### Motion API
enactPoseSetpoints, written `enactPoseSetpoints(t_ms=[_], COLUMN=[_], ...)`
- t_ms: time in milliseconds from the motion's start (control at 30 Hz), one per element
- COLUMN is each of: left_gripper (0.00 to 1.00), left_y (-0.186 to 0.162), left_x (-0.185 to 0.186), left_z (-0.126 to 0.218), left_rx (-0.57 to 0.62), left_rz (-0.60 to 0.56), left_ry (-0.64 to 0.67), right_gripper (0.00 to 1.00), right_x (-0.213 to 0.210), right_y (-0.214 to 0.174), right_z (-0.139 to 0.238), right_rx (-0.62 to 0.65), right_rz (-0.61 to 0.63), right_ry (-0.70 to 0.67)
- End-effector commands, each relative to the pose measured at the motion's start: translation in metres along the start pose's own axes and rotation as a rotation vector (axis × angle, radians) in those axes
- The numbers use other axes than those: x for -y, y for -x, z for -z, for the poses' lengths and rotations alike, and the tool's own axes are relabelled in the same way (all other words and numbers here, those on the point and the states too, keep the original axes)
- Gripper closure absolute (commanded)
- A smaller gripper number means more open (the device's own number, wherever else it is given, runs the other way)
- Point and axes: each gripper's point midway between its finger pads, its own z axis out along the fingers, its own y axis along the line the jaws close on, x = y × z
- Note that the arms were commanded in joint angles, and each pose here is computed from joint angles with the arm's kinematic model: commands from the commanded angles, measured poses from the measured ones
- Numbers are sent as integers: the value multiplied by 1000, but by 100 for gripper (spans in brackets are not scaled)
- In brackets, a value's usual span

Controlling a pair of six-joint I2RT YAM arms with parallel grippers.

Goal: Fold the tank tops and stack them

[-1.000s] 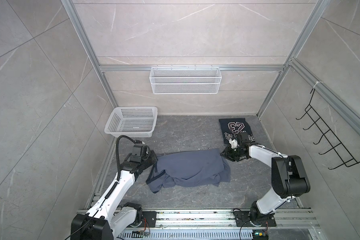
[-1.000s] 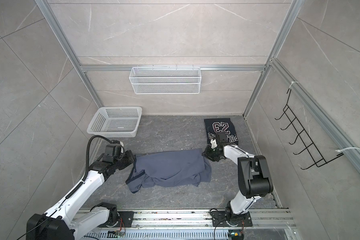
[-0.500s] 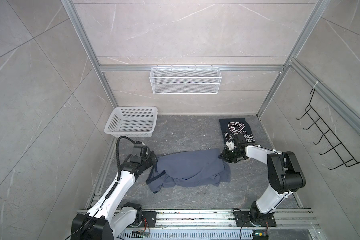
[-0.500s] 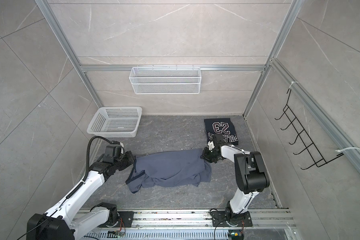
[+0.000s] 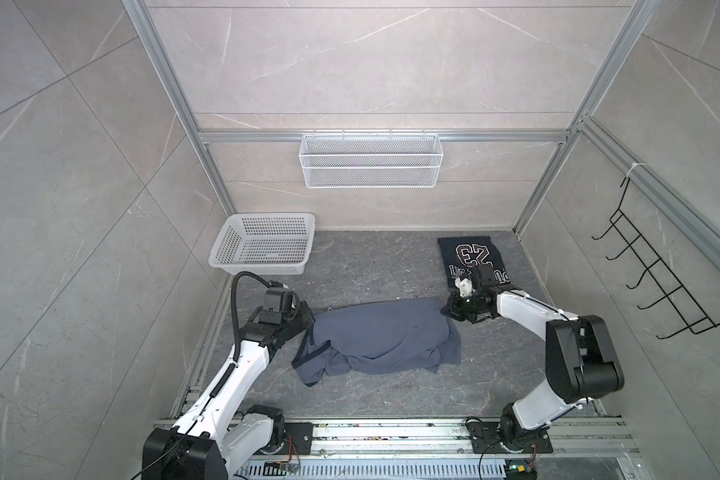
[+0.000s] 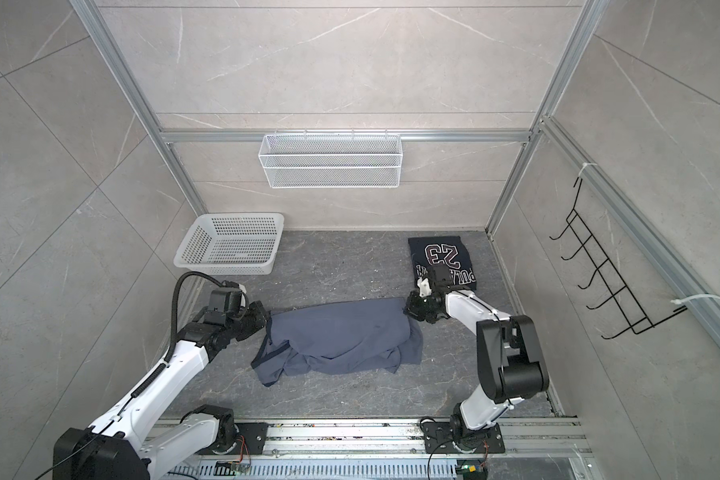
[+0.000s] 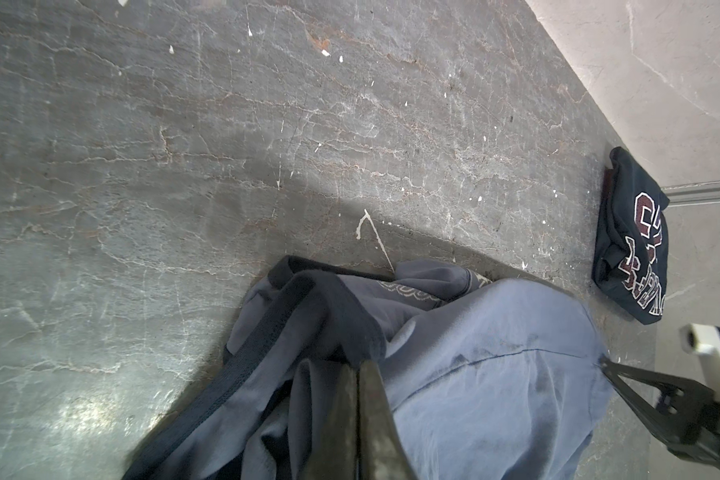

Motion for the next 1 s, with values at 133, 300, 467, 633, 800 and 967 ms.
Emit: enactPoseSetpoints(t_ms=[133,300,467,633,800,967], left_gripper=[100,100,100,100,100,100], left_y=[57,84,106,111,101,79], left_x=[39,65,98,130,156,163], left_z=[73,137,223,313,399,479], left_rx=[203,353,530,688,824,976], left_rz=[-75,-123,-202,-316,-429,-499], left_ry=[-65,-139,-253,-398,-559,-692], right_gripper=[100,100,100,100,100,100], right_x=[-52,-92,-133,-173,-206,-230], right_y=[16,22,18,-3,-37,-85], right_z=[116,204,301,385,460,527], right_rx=[199,376,593,745,863,972], right_rz=[117,185,258,346,450,554], right_ry=[2,39,115,229,347,473])
